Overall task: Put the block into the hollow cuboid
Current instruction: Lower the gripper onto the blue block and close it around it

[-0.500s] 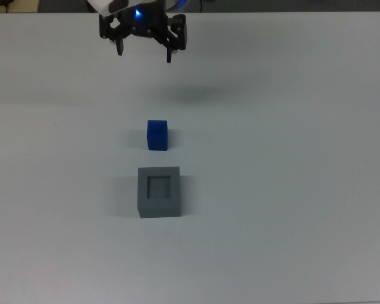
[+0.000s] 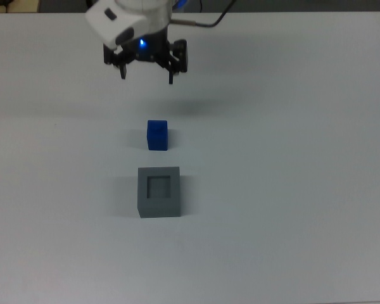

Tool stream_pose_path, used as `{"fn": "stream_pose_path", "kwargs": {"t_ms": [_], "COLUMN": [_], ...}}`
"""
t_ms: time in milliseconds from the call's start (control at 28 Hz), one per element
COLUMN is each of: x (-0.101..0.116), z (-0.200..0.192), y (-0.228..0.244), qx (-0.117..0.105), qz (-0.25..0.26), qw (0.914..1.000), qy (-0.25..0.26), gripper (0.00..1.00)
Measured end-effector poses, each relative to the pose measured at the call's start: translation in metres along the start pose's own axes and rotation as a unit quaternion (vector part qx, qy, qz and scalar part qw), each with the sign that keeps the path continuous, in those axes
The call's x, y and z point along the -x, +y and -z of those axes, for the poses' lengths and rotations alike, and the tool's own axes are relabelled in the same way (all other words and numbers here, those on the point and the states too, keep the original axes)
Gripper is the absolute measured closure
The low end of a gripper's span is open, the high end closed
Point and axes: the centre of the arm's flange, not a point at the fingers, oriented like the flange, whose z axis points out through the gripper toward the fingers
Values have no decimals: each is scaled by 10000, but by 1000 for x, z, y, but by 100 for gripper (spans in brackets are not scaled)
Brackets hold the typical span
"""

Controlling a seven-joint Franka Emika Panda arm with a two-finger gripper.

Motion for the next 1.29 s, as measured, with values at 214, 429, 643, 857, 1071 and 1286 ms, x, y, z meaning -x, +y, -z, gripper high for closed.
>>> {"fn": "stream_pose_path", "kwargs": {"t_ms": [214, 429, 643, 857, 1071, 1286], "x": [-16, -18, -10, -11, -15, -16], "z": [-49, -85, -120, -141, -145, -151], "y": [-4, -6, -8, -10, -11, -12], "qx": [31, 35, 24, 29, 23, 25], "qz": [183, 595, 762, 785, 789, 796], "qw": [9998, 9981, 9969, 9967, 9969, 9968], "qy": [-108, -169, -170, -193, -61, -82], "gripper": [0, 0, 0, 0, 6, 28]}}
